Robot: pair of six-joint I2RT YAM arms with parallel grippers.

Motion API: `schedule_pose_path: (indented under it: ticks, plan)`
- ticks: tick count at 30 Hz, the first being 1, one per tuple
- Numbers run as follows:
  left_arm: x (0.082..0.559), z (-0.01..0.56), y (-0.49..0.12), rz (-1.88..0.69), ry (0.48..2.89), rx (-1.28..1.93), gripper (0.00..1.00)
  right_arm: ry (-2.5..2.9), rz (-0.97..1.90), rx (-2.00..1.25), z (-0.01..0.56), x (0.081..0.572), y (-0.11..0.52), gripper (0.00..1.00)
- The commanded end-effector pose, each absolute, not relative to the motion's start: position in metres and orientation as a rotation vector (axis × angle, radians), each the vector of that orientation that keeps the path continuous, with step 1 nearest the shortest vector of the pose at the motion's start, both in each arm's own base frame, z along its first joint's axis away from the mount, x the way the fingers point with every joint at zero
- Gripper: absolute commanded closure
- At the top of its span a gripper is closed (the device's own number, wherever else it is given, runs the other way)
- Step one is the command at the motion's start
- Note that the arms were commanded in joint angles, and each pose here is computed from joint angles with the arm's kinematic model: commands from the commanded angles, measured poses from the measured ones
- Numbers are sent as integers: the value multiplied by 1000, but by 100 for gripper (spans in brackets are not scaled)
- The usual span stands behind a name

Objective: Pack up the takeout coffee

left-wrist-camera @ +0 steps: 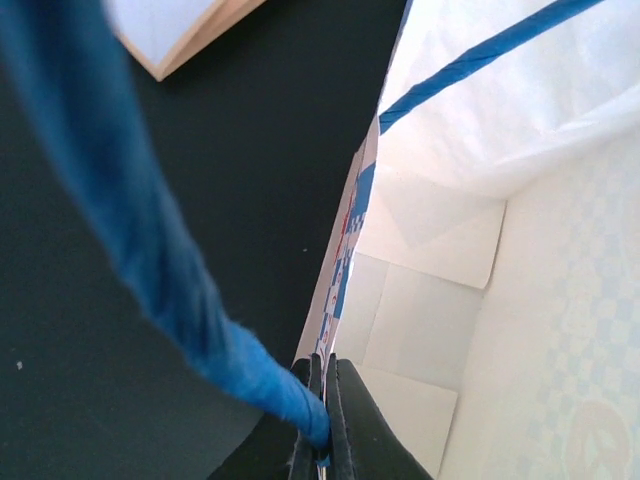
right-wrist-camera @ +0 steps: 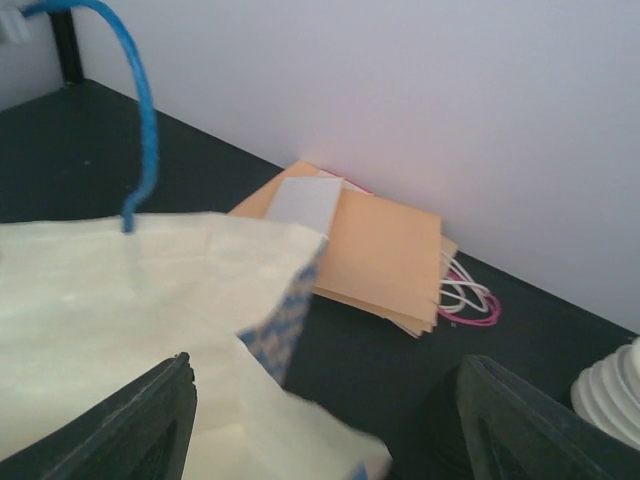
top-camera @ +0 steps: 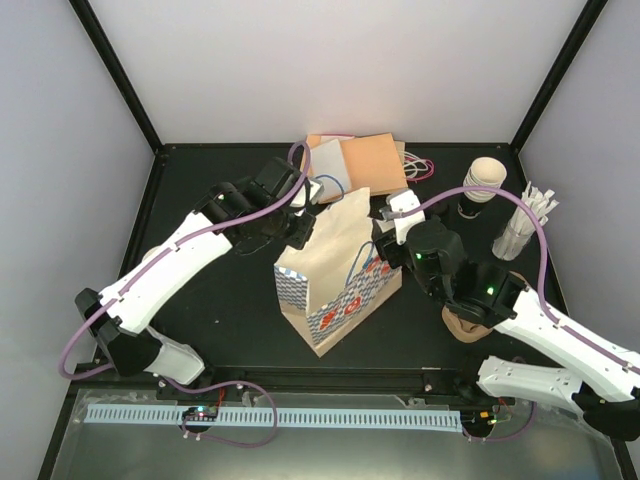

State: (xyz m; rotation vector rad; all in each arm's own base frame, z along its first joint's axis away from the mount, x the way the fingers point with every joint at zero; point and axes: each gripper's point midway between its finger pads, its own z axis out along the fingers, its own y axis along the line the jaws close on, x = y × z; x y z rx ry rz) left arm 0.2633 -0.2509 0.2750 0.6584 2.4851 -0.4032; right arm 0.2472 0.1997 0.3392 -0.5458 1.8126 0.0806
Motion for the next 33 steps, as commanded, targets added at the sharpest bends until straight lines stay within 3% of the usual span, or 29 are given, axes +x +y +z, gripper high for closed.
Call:
schedule_pose_path:
  ticks: [1,13,24,33]
  plan:
    - [275,297,-226,-313,2443,485,98,1815,-48,-396,349,255,168,25]
    - [288,321,-182,-273,2356,225,99,1927,46,-262,334,268,145,19]
    - [304,325,-159,-474,2339,11,98,2050,134,7,310,288,107,18]
    - [341,331,-147,-558,2281,-101,98,2108,196,42,291,293,106,17]
